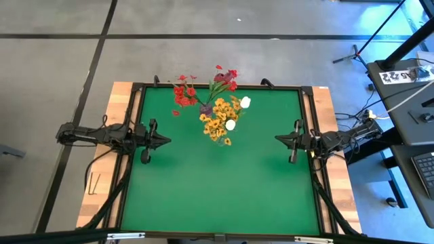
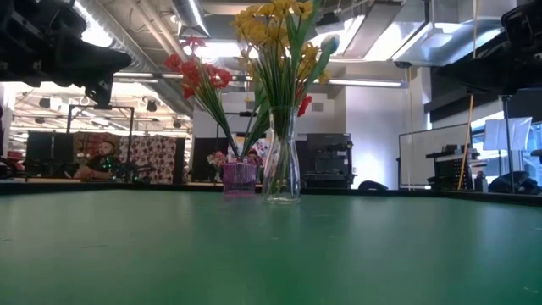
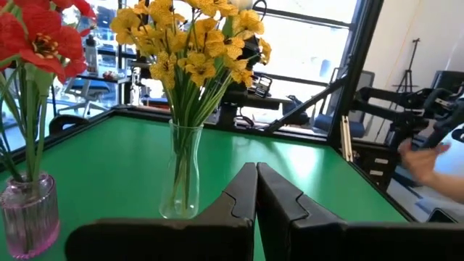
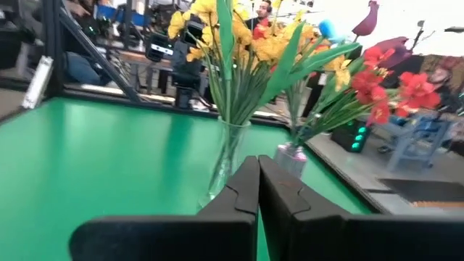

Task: Sort flowers into vase by color
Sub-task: Return to Home Position

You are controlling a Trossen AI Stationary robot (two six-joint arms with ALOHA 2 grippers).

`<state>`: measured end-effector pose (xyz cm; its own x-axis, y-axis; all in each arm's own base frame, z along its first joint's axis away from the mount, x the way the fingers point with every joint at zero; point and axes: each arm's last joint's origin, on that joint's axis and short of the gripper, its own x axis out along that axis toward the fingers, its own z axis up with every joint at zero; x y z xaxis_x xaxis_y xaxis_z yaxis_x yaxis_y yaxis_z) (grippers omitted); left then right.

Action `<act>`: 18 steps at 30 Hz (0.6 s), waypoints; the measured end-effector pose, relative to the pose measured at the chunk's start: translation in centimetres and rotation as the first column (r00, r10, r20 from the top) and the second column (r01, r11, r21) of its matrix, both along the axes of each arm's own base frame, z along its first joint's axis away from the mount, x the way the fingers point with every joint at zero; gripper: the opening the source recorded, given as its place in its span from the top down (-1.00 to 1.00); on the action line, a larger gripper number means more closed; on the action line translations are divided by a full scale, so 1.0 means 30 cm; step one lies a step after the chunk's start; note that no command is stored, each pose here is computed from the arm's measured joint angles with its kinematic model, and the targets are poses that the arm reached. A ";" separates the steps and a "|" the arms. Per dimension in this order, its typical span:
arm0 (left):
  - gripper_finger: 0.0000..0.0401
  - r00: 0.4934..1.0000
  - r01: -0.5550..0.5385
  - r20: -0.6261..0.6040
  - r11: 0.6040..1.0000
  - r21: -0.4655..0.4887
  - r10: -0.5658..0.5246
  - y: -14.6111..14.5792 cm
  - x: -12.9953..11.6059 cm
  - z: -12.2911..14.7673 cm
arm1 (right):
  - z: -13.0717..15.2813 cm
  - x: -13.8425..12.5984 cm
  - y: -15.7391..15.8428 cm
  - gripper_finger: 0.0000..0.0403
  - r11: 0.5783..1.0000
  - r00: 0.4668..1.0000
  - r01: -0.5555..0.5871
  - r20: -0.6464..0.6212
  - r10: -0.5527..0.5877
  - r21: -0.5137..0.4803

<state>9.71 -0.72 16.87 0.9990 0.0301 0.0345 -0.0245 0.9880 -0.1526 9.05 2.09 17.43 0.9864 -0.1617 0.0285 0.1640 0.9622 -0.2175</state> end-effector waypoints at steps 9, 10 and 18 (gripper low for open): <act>1.00 1.000 0.000 0.000 1.000 -0.002 0.000 0.000 0.000 0.000 | 0.000 0.000 0.000 0.91 0.999 1.000 0.004 -0.005 -0.004 -0.032; 1.00 1.000 0.000 0.000 1.000 -0.002 0.000 0.000 0.000 0.000 | 0.000 0.000 0.000 0.91 0.999 1.000 0.004 -0.005 -0.004 -0.031; 1.00 1.000 0.000 0.000 1.000 -0.002 0.000 0.000 0.000 0.000 | 0.000 0.000 0.000 0.91 1.000 1.000 0.003 -0.005 -0.004 -0.030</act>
<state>9.71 -0.72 16.88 0.9989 0.0302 0.0349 -0.0245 0.9877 -0.1545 9.05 2.09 17.42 0.9860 -0.1643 0.0282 0.1661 0.9546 -0.2471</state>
